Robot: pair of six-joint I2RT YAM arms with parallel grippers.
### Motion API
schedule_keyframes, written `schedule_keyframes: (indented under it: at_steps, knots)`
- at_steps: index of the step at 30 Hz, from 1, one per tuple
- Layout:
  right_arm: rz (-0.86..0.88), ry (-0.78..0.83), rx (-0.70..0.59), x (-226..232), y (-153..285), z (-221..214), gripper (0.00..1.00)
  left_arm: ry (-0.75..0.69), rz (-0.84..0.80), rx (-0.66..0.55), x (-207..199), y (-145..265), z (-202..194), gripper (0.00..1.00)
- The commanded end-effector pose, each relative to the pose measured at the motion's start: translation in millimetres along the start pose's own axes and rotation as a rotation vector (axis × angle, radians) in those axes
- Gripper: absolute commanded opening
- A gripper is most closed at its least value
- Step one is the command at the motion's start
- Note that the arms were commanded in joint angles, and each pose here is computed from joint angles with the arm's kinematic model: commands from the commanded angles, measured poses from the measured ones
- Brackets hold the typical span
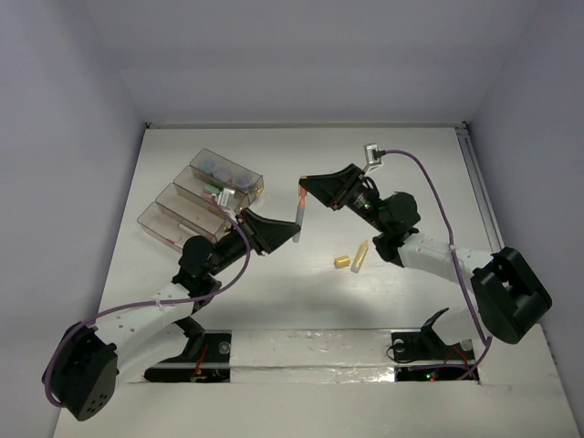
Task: Sort the stationery into containers
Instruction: Close the pen cap on the pen.
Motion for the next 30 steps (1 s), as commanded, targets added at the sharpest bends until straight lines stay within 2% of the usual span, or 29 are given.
schedule_keyframes:
  at_steps: [1, 30]
  knots:
    - [0.097, 0.038, -0.014, 24, 3, 5, 0.10, -0.032, -0.084, -0.063, -18, 4, 14, 0.00]
    - [0.201, -0.020, 0.028, 30, 10, -7, 0.10, -0.029, -0.172, -0.114, -26, -10, 27, 0.00]
Point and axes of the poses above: each gripper's point midway between its finger pads, its own y axis back along the fingers, its own x axis along the line the jaws close on, z = x × y, the point moved 1 cm from there along y, back along the fingers, and after that the axes turned 14 degrees about -y, right-handed, at the moved point
